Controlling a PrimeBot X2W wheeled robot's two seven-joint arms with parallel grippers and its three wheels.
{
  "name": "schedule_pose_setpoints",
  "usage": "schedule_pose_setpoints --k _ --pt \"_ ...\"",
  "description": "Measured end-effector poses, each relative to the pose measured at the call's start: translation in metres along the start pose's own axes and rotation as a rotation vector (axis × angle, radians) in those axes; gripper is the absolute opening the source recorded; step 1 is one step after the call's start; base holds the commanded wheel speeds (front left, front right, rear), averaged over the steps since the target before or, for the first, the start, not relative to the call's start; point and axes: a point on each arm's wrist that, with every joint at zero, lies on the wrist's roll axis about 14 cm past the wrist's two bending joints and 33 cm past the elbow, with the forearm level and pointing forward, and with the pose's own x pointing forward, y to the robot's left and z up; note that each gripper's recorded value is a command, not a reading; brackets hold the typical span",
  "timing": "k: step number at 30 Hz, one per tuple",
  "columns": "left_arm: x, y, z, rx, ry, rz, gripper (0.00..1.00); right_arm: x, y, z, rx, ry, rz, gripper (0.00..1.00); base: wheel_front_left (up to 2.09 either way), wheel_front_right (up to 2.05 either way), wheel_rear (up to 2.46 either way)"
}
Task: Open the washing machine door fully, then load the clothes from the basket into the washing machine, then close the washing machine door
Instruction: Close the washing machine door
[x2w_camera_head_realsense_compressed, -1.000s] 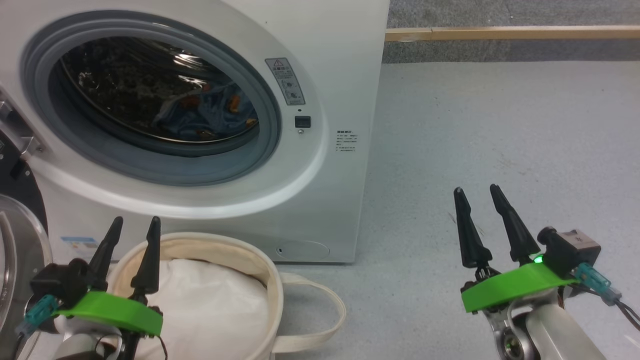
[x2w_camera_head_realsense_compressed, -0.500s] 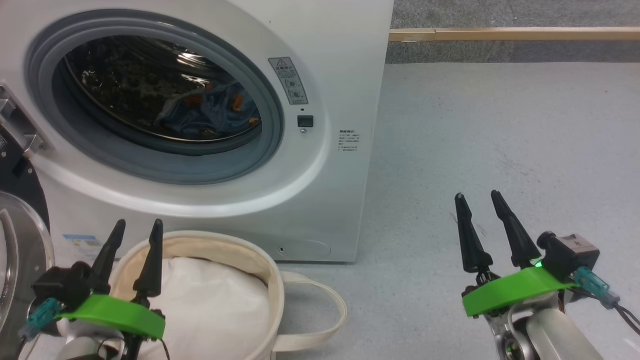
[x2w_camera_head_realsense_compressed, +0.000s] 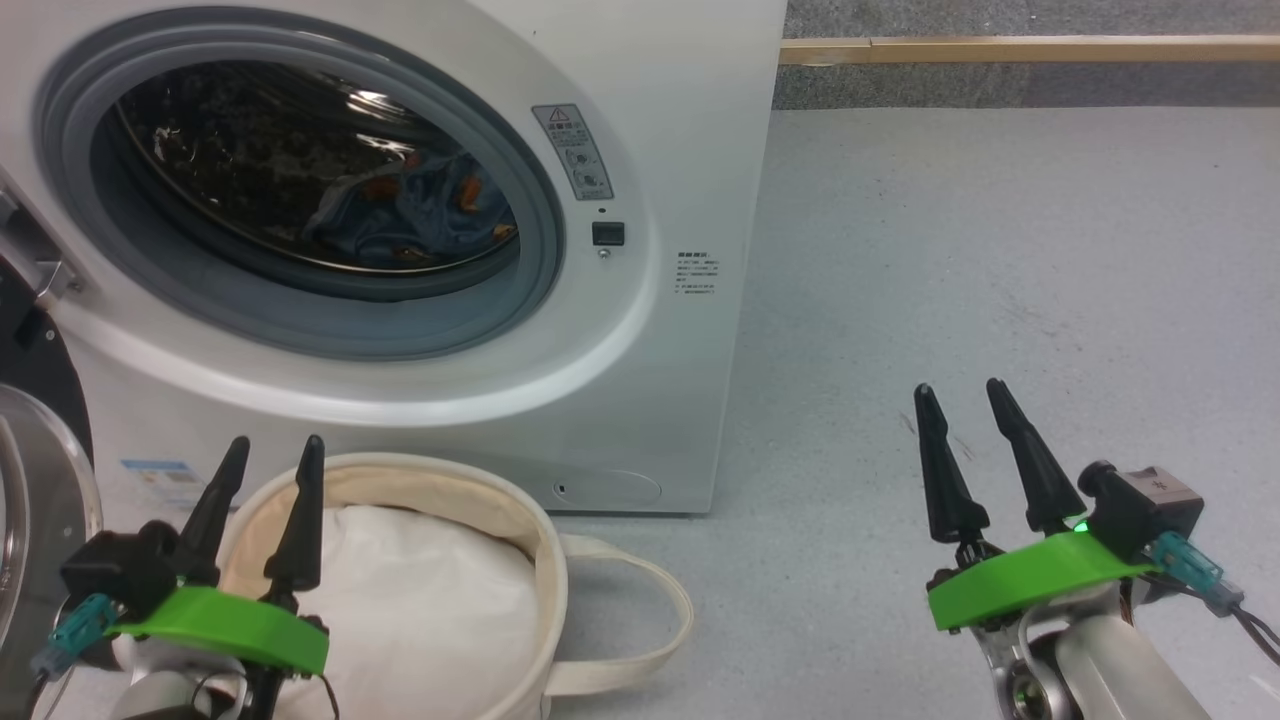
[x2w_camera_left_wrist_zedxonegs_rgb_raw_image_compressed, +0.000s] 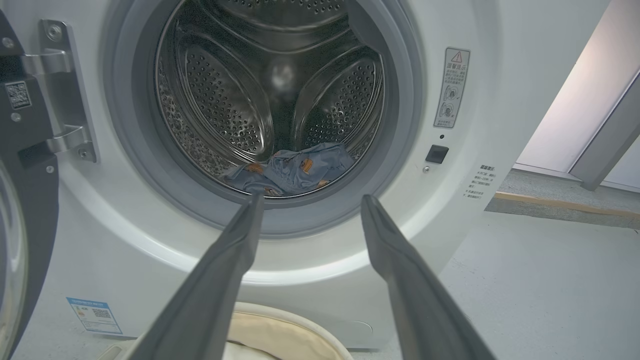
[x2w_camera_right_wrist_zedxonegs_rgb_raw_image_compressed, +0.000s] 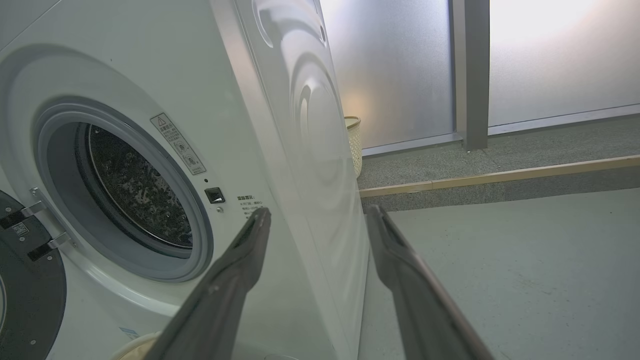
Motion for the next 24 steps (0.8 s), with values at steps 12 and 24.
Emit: schedule_pose_setpoints --k 12,24 --pt "0.0006 0.0045 0.0038 -0.010 -0.012 0.015 1.00 0.0024 0.0018 -0.0008 0.002 0.001 0.007 1.00 -1.13 0.85 0.28" --pt "0.0006 0.0047 0.0036 -0.007 -0.011 0.015 1.00 0.0025 0.0019 -0.0028 0.003 0.007 0.007 1.00 -2.10 1.96 0.14"
